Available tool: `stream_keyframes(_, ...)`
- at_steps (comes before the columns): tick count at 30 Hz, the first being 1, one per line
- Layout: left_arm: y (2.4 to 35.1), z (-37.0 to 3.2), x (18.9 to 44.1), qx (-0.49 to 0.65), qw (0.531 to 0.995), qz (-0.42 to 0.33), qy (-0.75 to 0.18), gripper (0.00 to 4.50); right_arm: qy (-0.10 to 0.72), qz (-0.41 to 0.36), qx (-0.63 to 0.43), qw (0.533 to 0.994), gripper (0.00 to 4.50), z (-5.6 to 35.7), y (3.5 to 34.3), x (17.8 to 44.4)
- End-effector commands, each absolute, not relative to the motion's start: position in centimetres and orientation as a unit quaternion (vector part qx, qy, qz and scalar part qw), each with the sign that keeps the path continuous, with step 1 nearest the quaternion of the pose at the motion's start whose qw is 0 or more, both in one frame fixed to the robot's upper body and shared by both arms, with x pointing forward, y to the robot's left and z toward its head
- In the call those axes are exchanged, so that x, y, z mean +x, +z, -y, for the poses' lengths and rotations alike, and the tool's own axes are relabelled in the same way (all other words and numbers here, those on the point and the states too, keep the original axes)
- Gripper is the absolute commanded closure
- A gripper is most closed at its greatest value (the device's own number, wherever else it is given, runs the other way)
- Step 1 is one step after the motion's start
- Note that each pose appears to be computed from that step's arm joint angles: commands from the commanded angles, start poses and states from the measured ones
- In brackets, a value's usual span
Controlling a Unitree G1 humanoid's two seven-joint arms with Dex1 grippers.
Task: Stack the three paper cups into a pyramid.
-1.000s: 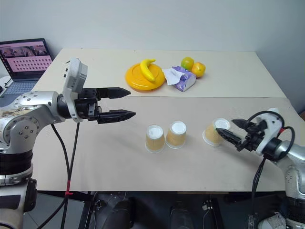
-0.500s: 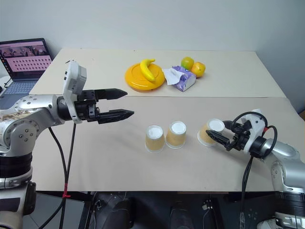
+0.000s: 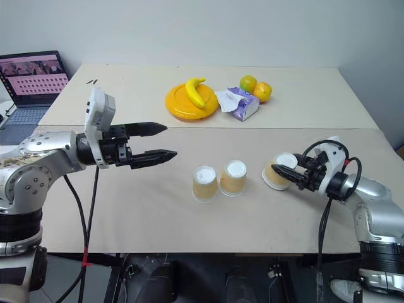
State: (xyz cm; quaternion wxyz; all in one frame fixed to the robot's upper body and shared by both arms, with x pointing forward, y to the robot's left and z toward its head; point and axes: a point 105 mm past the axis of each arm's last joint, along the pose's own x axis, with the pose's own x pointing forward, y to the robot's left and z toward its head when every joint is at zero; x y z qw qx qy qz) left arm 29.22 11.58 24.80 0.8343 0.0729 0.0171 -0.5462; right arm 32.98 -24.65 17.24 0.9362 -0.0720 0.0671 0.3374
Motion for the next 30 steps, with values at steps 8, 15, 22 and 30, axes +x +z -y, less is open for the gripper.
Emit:
stream_keyframes(8, 22.8, -11.8, 28.9, 0.083, 0.839, -0.004, -0.537, 0.00, 0.476, -0.002, -0.159, 0.865, 1.71, 16.4, 29.8, 31.8)
stream_keyframes(15, 22.3, -10.9, 29.3, 0.068, 0.839, 0.006, -0.540, 0.00, 0.548, -0.040, -0.166, 0.819, 1.71, 11.7, 30.1, 31.0)
stream_keyframes(22, 22.2, -10.5, 29.6, 0.061, 0.841, 0.013, -0.537, 0.00, 0.559, -0.090, -0.171, 0.806, 1.71, 11.3, 28.1, 30.7)
stream_keyframes(30, 22.2, -10.1, 29.7, 0.060, 0.839, 0.017, -0.540, 0.00, 0.561, -0.110, -0.159, 0.804, 1.71, 10.8, 26.8, 30.5)
